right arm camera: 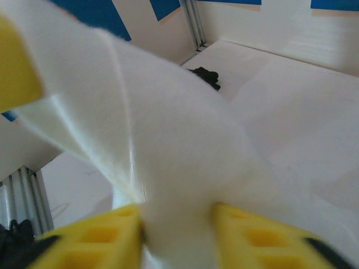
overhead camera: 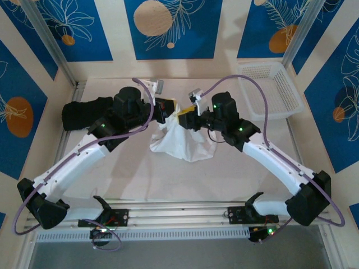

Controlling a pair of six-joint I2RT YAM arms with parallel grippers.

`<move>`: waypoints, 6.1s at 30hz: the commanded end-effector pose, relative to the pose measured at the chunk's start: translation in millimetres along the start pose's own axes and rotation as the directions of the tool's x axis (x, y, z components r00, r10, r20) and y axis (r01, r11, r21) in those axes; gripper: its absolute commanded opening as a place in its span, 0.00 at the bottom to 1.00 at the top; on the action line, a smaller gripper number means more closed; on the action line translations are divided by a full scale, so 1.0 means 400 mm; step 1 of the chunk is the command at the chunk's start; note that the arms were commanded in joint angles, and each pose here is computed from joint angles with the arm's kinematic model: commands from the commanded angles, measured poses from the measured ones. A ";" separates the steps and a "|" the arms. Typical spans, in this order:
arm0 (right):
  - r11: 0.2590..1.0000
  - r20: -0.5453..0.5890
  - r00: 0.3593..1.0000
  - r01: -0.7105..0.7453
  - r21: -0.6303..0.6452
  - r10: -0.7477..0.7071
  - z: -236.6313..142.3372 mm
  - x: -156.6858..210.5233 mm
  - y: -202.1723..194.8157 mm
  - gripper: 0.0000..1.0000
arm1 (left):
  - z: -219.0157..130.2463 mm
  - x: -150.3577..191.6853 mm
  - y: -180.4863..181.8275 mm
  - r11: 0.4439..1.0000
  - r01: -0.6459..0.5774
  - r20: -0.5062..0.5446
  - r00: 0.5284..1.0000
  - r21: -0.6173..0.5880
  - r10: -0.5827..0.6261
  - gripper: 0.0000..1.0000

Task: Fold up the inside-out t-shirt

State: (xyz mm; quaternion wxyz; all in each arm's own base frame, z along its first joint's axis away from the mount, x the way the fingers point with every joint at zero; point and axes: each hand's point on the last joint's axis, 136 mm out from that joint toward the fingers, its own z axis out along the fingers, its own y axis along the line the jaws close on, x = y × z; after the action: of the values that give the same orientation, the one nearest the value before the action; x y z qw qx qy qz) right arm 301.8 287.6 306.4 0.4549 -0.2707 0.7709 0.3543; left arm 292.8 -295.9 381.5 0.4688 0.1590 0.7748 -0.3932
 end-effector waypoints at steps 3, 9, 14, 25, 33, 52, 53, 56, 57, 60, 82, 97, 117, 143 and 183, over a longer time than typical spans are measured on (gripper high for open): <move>0.999 0.079 0.996 0.034 -0.002 -0.033 -0.039 -0.050 0.002 0.00 | -0.036 -0.021 -0.021 1.000 -0.010 0.047 0.999 0.025 0.009 0.00; 0.987 0.054 0.998 -0.020 -0.157 0.029 -0.119 -0.041 0.014 0.00 | -0.039 0.019 0.052 0.995 -0.063 0.024 0.998 -0.076 0.065 0.09; 0.955 0.032 0.994 -0.094 -0.280 0.107 -0.155 -0.048 0.028 0.00 | -0.023 0.093 0.074 0.992 -0.120 -0.017 0.993 -0.043 0.120 0.25; 0.906 -0.068 0.956 -0.292 -0.306 0.285 -0.142 -0.057 0.004 0.00 | -0.036 0.163 -0.004 0.980 -0.127 -0.050 0.989 0.151 0.136 0.46; 0.891 -0.125 0.965 -0.263 -0.371 0.232 -0.153 -0.040 0.043 0.00 | 0.009 0.156 0.002 0.973 -0.186 -0.085 0.976 0.133 0.198 0.54; 0.977 -0.150 0.965 -0.213 0.021 0.214 -0.155 0.016 -0.105 0.28 | -0.031 0.154 -0.100 0.924 -0.041 -0.151 0.983 0.379 0.105 0.00; 0.980 -0.146 0.969 -0.197 0.029 0.199 -0.167 0.024 -0.100 0.29 | -0.028 0.155 -0.093 0.929 -0.041 -0.153 0.983 0.367 0.104 0.00; 0.989 -0.117 0.982 -0.149 0.009 0.149 -0.206 0.041 -0.067 0.31 | -0.018 0.160 -0.075 0.942 -0.040 -0.160 0.982 0.335 0.098 0.00; 0.991 -0.104 0.986 -0.131 -0.005 0.129 -0.218 0.044 -0.052 0.32 | -0.014 0.161 -0.070 0.945 -0.037 -0.164 0.982 0.325 0.095 0.00; 0.996 -0.072 0.995 -0.072 -0.056 0.068 -0.245 0.062 0.003 0.32 | -0.006 0.164 -0.059 0.952 -0.033 -0.171 0.981 0.304 0.089 0.00; 0.995 -0.123 0.987 0.099 -0.025 -0.101 -0.136 0.070 0.042 0.23 | 0.006 0.174 -0.056 0.951 -0.015 -0.189 0.979 0.308 0.077 0.00; 0.951 -0.015 0.998 -0.068 -0.303 0.067 -0.272 -0.018 0.128 0.00 | 0.032 0.189 0.139 1.000 0.016 -0.197 0.980 -0.019 -0.019 0.21; 0.927 -0.040 0.995 -0.102 -0.362 0.093 -0.258 -0.058 0.133 0.00 | -0.027 0.184 0.043 0.982 -0.167 -0.110 0.978 0.091 0.176 0.48; 0.991 0.061 0.992 -0.100 -0.091 0.106 -0.302 -0.078 0.015 0.00 | -0.107 -0.040 -0.076 0.917 0.114 0.033 0.990 0.381 -0.137 0.00; 0.940 -0.028 0.985 -0.173 -0.295 0.172 -0.237 -0.059 0.079 0.00 | -0.052 0.175 -0.100 0.880 -0.465 -0.055 0.880 0.098 0.471 0.49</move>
State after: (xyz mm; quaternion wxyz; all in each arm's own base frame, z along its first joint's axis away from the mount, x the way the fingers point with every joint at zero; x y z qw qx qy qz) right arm 240.0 232.1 366.5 0.3785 -0.2676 0.7248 0.5097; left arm 214.8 -318.8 328.5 0.4707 0.3647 0.7260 -0.3440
